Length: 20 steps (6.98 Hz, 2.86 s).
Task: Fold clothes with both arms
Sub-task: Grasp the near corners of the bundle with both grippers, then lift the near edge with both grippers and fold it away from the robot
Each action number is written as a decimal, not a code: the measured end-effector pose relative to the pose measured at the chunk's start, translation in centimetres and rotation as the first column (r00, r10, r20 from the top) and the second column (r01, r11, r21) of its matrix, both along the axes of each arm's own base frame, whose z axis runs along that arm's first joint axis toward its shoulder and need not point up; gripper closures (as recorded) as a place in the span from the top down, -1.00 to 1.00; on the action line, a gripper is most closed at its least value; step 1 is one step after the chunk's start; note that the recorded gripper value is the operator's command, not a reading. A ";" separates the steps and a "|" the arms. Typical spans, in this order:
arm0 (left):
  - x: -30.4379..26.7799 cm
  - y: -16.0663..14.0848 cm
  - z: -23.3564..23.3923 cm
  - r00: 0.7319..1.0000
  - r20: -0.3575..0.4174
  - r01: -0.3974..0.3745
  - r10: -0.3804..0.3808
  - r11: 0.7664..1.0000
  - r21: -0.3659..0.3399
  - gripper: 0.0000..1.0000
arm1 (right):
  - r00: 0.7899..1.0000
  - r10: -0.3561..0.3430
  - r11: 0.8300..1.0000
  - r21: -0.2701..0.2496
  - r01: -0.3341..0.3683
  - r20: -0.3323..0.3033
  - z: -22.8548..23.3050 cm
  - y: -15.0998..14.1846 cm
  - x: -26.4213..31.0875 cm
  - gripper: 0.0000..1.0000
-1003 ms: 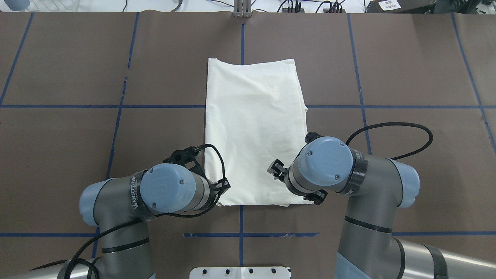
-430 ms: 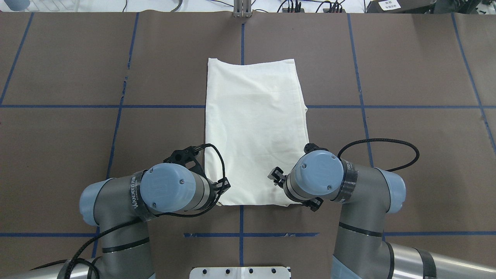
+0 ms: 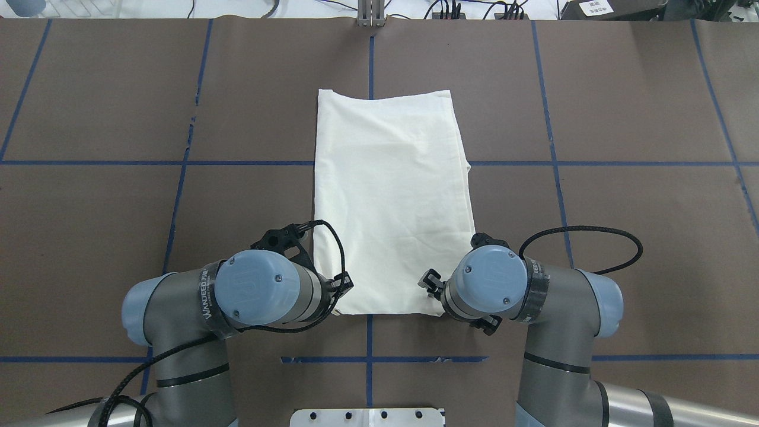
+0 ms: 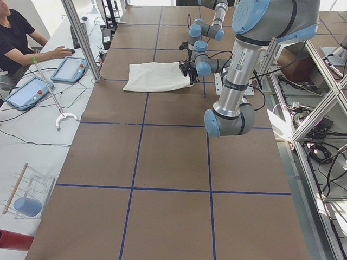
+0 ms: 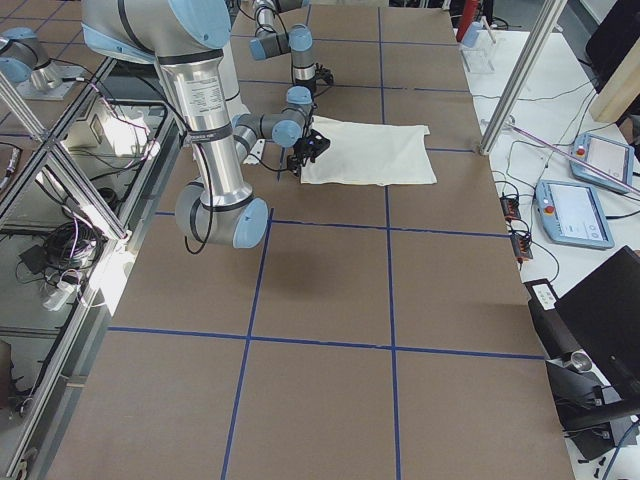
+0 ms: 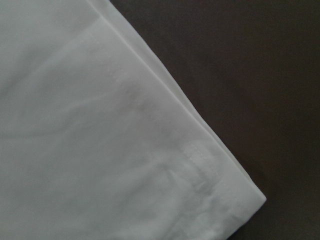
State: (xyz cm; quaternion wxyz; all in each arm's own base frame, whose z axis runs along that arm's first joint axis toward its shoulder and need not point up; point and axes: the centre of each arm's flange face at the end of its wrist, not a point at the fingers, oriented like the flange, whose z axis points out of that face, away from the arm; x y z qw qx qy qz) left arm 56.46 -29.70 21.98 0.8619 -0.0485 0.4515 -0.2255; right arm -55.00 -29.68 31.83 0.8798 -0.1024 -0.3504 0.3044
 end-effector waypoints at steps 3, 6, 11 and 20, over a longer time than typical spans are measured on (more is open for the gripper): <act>0.0 -0.1 0.0 1.000 0.000 0.002 -0.002 1.000 0.001 -1.00 | 1.000 -0.006 1.000 -0.003 0.006 -0.010 0.6 0.4 0.0 -0.15; -0.1 -0.2 0.0 1.000 0.001 0.004 -0.004 1.000 0.001 -1.00 | 1.000 -0.006 1.000 -0.004 0.006 -0.002 0.2 0.5 -0.1 -0.96; -0.1 -0.2 0.1 1.000 0.002 0.005 -0.005 1.000 0.000 -1.00 | 1.000 0.007 1.000 -0.001 -0.007 0.019 -1.0 -0.4 0.3 -1.00; -5.1 6.8 -1.5 0.992 -0.090 -0.083 0.084 0.996 0.012 -1.00 | 0.980 -0.104 0.994 0.050 0.097 0.167 -6.1 7.2 4.6 -1.00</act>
